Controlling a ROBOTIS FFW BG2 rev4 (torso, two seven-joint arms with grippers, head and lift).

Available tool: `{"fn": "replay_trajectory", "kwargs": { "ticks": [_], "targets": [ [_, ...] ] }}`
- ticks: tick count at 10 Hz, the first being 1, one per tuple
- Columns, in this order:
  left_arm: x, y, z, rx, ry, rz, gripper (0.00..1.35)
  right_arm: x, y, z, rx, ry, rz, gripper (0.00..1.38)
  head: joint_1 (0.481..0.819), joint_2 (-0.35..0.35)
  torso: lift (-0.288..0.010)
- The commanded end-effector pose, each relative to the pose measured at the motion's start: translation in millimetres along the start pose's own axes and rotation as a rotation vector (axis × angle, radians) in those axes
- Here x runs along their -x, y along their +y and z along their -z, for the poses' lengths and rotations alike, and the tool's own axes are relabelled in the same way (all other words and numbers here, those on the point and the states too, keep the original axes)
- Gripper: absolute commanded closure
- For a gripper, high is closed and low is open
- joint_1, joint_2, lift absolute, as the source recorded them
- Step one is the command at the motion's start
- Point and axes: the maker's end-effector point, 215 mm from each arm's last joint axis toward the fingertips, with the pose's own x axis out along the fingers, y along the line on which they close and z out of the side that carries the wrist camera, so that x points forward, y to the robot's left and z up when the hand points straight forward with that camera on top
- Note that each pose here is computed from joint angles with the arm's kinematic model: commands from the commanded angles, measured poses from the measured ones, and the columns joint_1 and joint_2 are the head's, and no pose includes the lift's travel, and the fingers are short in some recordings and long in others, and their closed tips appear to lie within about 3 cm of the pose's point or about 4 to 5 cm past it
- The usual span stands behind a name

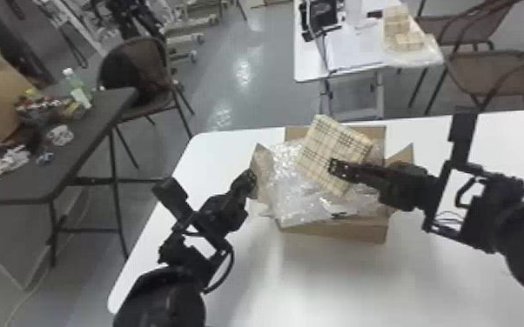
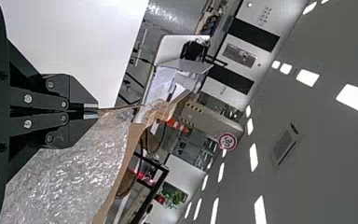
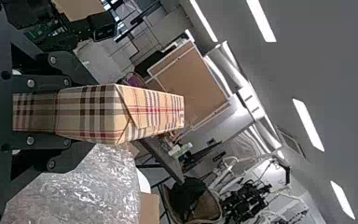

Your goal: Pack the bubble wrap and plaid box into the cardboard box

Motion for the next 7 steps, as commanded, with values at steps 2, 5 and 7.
{"fn": "replay_trajectory", "kwargs": {
  "ticks": [2, 5, 7],
  "targets": [
    [1, 2, -1, 0.002, -0.004, -0.003, 1.21, -1, -4, -4, 0.049, 0.014, 0.02, 0.35, 0.689, 0.35, -0.122],
    [3, 6, -6, -0.004, -0.011, -0.009, 1.21, 8, -5, -12, 0.081, 0.0, 0.057, 0.13, 0.684, 0.35, -0.122],
    [4, 9, -8, -0.007, -0.014, -0.015, 1.21, 50, -28, -42, 0.19, -0.064, 0.203, 0.14, 0.682, 0.35, -0.122]
  ]
}}
